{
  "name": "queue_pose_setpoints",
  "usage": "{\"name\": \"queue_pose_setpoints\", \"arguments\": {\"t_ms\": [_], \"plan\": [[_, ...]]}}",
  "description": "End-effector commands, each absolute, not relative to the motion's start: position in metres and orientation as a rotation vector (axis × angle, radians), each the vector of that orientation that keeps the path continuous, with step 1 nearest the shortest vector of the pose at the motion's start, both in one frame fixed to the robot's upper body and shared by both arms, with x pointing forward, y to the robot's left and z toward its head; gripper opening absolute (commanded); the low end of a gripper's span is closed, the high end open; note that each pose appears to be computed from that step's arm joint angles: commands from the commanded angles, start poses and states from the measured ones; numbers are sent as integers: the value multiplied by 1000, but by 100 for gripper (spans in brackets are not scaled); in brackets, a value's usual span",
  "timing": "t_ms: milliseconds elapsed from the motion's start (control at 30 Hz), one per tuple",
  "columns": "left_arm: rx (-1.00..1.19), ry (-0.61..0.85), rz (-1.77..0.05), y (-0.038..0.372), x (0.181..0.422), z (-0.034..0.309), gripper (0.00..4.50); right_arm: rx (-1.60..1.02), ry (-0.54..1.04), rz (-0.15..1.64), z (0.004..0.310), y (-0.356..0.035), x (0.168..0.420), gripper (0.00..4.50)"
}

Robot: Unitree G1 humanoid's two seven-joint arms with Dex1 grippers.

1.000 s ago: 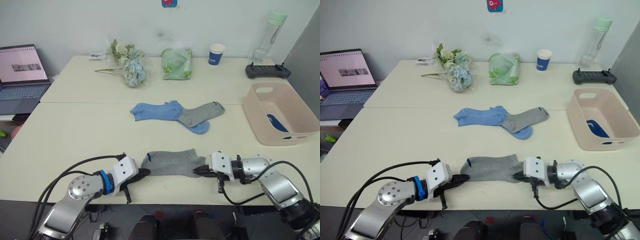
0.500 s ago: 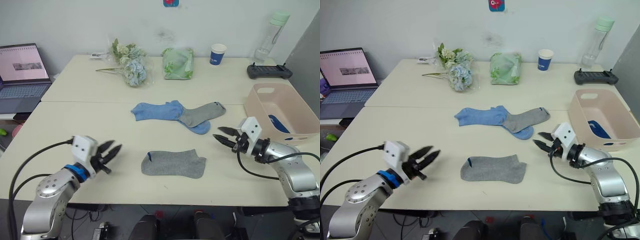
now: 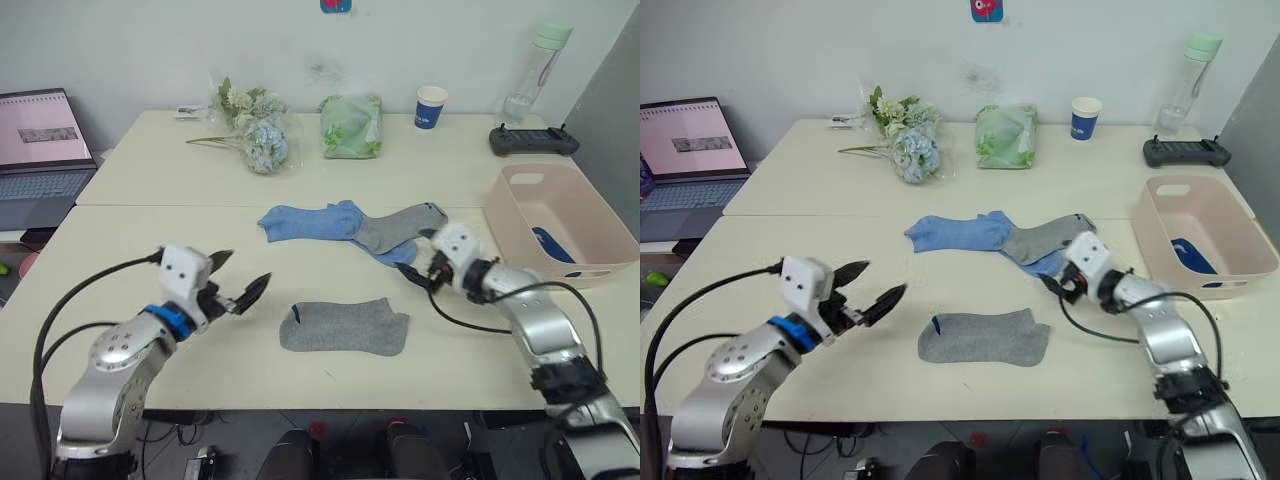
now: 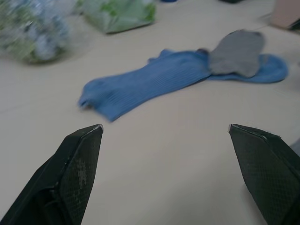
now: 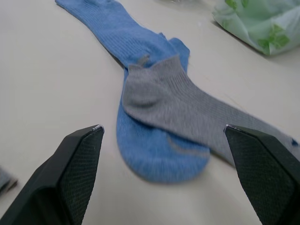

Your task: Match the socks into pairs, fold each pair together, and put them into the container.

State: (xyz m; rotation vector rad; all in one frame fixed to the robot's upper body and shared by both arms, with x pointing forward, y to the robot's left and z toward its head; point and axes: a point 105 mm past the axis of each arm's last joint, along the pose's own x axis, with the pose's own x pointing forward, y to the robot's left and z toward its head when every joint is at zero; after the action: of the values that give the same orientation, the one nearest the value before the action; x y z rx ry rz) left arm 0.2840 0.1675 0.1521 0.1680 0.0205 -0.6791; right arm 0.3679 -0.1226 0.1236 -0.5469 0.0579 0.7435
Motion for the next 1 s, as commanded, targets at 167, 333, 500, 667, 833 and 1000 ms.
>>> {"name": "queue_pose_setpoints", "arguments": {"t_ms": [167,333,500,667,833,1000], "plan": [[195,-60,-811,123,285,179,448,-769,27,719,129,-115,395,441],[146,-42,-836,109,280,169,448,-800,31,713,132,-117,408,441],[144,-39,-829,109,278,169,448,-870,6,720,139,-117,417,441],[156,-40,-814,113,280,171,448,-957,-16,776,138,-115,415,441],[157,-41,-822,112,279,172,448,-945,-39,815,135,-105,411,441],[159,-43,-825,111,280,173,450,-912,-50,812,135,-98,413,389]]}}
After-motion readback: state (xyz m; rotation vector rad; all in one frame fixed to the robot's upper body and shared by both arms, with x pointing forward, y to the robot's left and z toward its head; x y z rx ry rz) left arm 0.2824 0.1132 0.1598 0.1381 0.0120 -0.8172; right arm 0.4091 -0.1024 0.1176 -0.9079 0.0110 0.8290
